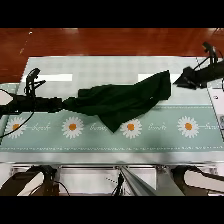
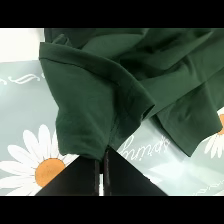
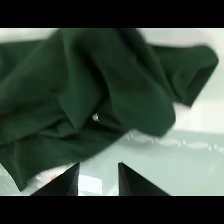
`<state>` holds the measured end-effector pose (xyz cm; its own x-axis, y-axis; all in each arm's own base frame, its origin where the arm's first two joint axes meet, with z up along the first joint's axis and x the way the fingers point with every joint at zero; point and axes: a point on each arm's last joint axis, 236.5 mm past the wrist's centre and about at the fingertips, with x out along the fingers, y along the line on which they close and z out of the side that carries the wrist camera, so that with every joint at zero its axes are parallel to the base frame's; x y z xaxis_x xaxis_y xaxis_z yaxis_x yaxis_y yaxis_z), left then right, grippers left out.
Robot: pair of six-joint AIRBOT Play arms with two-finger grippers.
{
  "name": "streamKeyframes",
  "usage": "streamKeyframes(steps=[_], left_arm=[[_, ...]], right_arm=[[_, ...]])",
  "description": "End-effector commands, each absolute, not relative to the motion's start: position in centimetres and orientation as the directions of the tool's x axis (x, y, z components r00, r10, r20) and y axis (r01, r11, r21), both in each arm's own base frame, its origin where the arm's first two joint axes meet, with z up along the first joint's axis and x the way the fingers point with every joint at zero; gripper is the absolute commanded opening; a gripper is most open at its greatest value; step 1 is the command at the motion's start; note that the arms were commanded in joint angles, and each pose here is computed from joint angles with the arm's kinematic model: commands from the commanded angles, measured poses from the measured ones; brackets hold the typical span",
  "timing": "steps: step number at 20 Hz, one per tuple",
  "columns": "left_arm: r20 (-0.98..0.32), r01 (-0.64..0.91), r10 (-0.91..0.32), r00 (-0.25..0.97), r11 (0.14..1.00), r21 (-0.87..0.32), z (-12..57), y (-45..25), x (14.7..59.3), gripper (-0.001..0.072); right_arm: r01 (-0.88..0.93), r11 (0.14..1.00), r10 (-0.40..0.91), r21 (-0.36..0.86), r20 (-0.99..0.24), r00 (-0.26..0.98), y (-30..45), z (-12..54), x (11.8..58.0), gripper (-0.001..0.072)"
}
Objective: Fold the shirts.
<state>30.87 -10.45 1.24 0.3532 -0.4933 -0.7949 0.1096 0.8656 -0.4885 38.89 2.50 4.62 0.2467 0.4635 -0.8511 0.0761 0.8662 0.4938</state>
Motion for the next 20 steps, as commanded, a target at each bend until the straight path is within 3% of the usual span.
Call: streamKeyframes(steps=[1, 2, 5, 10, 11, 16, 20], left_arm=[[-0.795, 0.109, -0.493, 0.353, 0.866, -0.488, 1.2, -10.4, 30.9, 0.0026], [-0.795, 0.109, -0.493, 0.354, 0.866, -0.488, 1.2, -10.4, 30.9, 0.0026], [-0.795, 0.109, -0.493, 0.354, 0.866, -0.488, 1.2, -10.4, 30.9, 0.0025], [-0.795, 0.11, -0.493, 0.355, 0.866, -0.488, 1.2, -10.4, 30.9, 0.0025], [-0.795, 0.11, -0.493, 0.355, 0.866, -0.488, 1.2, -10.4, 30.9, 0.0026], [-0.794, 0.109, -0.492, 0.355, 0.866, -0.488, 1.2, -10.4, 30.9, 0.0025], [-0.788, 0.106, -0.482, 0.384, 0.87, -0.481, 1.4, -10.2, 31.6, 0.0026]], right_arm=[[0.118, 0.867, 0.447, 0.484, -0.86, 0.245, 4.3, 2.6, 35.2, 0.0389], [0.134, 0.847, 0.478, 0.514, -0.848, 0.228, 5.8, 1.5, 33.8, 0.0444], [0.189, 0.785, 0.555, 0.59, -0.805, 0.208, 10.6, -2.6, 31.1, 0.045], [0.301, 0.758, 0.477, 0.579, -0.806, 0.349, 13.4, -6.7, 32.9, 0.0454], [0.323, 0.751, 0.471, 0.577, -0.809, 0.35, 13.8, -7.3, 33.2, 0.0498], [0.367, 0.73, 0.493, 0.576, -0.816, 0.301, 16.4, -10.0, 32.8, 0.0498], [0.383, 0.701, 0.453, 0.602, -0.79, 0.413, 17.2, -10.3, 35.4, 0.0496]])
